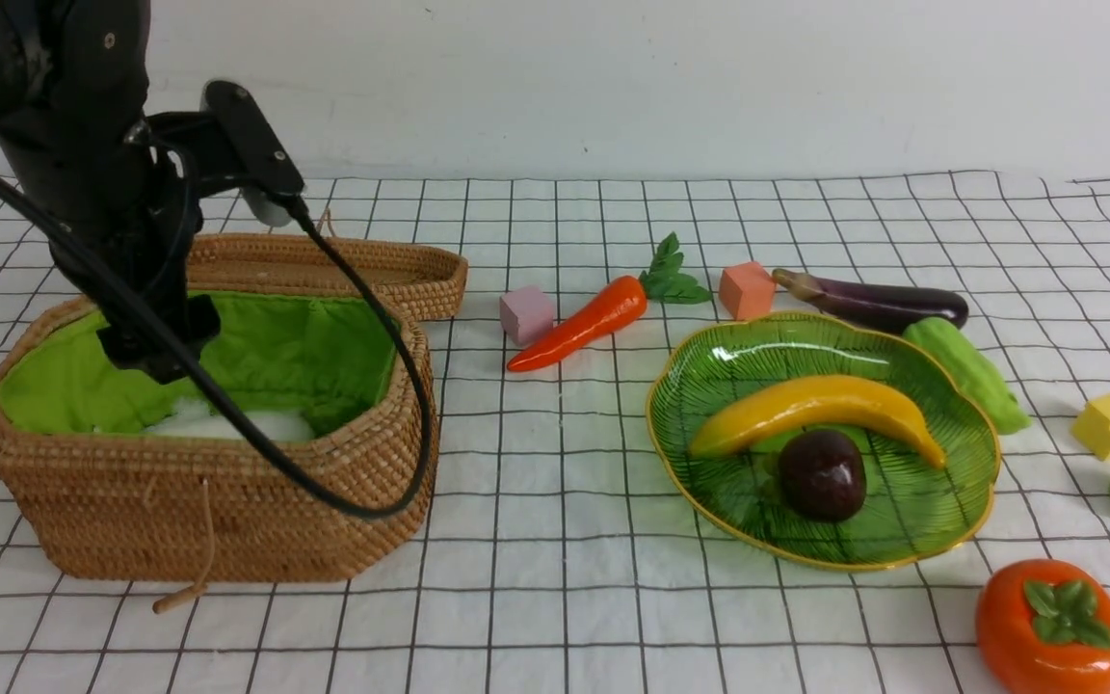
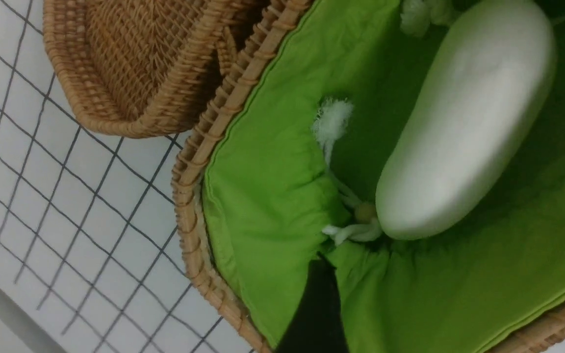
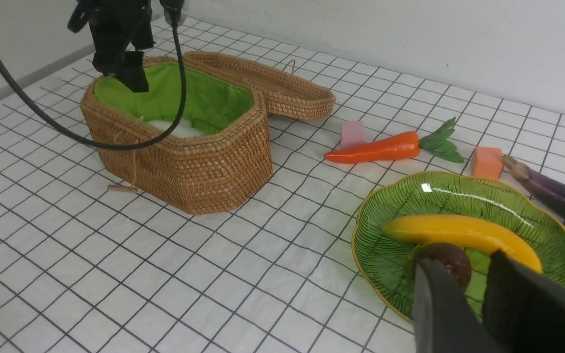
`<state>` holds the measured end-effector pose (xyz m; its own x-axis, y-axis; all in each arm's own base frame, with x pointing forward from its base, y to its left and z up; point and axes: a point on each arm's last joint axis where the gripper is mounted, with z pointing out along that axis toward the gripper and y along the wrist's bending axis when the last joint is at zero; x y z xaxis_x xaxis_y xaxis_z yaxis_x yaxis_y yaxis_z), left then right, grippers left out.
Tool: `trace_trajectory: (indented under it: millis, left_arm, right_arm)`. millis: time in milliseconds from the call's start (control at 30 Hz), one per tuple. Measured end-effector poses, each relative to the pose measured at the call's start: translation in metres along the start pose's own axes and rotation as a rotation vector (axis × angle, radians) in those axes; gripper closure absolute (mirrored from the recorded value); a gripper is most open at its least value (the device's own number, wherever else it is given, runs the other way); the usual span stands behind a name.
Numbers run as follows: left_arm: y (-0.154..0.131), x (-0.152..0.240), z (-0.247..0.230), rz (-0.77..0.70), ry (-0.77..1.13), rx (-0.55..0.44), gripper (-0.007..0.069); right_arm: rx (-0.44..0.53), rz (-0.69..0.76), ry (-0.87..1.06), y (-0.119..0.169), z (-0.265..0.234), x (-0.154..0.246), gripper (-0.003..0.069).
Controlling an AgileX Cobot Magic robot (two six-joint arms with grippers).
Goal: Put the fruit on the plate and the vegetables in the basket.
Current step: Use the left arm to grab a carrot and put it into the left basket
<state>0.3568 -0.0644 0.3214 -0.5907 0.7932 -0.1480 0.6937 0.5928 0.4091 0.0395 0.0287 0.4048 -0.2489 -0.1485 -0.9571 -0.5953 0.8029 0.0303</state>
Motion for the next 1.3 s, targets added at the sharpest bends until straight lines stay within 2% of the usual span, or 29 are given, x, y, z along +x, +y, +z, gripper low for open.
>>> trace_trajectory:
  millis: [67, 100, 133, 167, 200, 233, 300, 433, 533, 600, 667, 700, 733, 867, 933, 1033, 1300]
  left_arm:
    - [-0.01, -0.008, -0.004, -0.143, -0.05, 0.056, 0.0182]
    - [-0.019, -0.017, -0.007, -0.218, -0.083, 0.093, 0.0277]
    - [-0.023, -0.02, -0.009, -0.223, -0.094, 0.106, 0.0294]
    - [-0.037, -0.034, -0.017, -0.252, -0.137, 0.153, 0.0433]
    - [-0.039, -0.037, -0.017, -0.259, -0.143, 0.16, 0.045]
    - [-0.053, -0.054, -0.026, -0.251, -0.192, 0.198, 0.0545]
    - [-0.069, -0.081, -0.037, -0.219, -0.253, 0.229, 0.0638]
    - [-0.081, -0.133, -0.026, -0.17, -0.294, 0.249, 0.0624]
    - [-0.081, -0.159, 0.0, -0.157, -0.292, 0.241, 0.0543]
    - [-0.08, -0.173, 0.02, -0.132, -0.291, 0.223, 0.0453]
    - [-0.081, -0.185, 0.044, -0.109, -0.295, 0.198, 0.0312]
    - [-0.082, -0.188, 0.053, -0.103, -0.297, 0.188, 0.0277]
    - [-0.083, -0.193, 0.064, -0.097, -0.312, 0.171, 0.0211]
    - [-0.085, -0.206, 0.093, -0.073, -0.38, 0.1, 0.0069]
    - [-0.086, -0.211, 0.106, -0.057, -0.41, 0.064, 0.0042]
    - [-0.088, -0.217, 0.121, -0.047, -0.45, 0.032, 0.0046]
    - [-0.087, -0.216, 0.156, -0.063, -0.456, 0.039, 0.0124]
  right_arm:
    - [0.0, 0.012, 0.001, 0.0, 0.0, 0.0, 0.0487]
    - [0.003, 0.028, 0.002, 0.0, -0.001, -0.001, 0.0487]
    - [0.004, 0.035, 0.005, 0.0, -0.001, -0.001, 0.0487]
    - [0.014, 0.062, 0.013, -0.001, -0.003, -0.002, 0.0487]
    - [0.018, 0.064, 0.011, -0.002, -0.005, -0.003, 0.0487]
    - [0.03, 0.089, 0.012, -0.003, -0.009, -0.005, 0.0487]
    - [0.039, 0.111, -0.002, -0.003, -0.016, -0.011, 0.0484]
    - [0.038, 0.123, -0.035, -0.004, -0.023, -0.018, 0.0483]
    - [0.038, 0.127, -0.032, -0.004, -0.023, -0.018, 0.048]
    - [0.031, 0.136, -0.019, -0.003, -0.023, -0.017, 0.0479]
    - [0.028, 0.143, 0.002, -0.002, -0.023, -0.015, 0.0479]
    - [0.029, 0.143, 0.011, -0.002, -0.023, -0.014, 0.0479]
    - [0.03, 0.143, 0.021, -0.003, -0.023, -0.013, 0.0479]
    - [0.031, 0.145, 0.043, -0.002, -0.023, -0.011, 0.0479]
    - [0.025, 0.15, 0.054, -0.002, -0.023, -0.01, 0.0479]
    - [0.01, 0.162, 0.072, 0.0, -0.023, -0.008, 0.0479]
    - [0.003, 0.168, 0.087, 0.0, -0.023, -0.007, 0.0476]
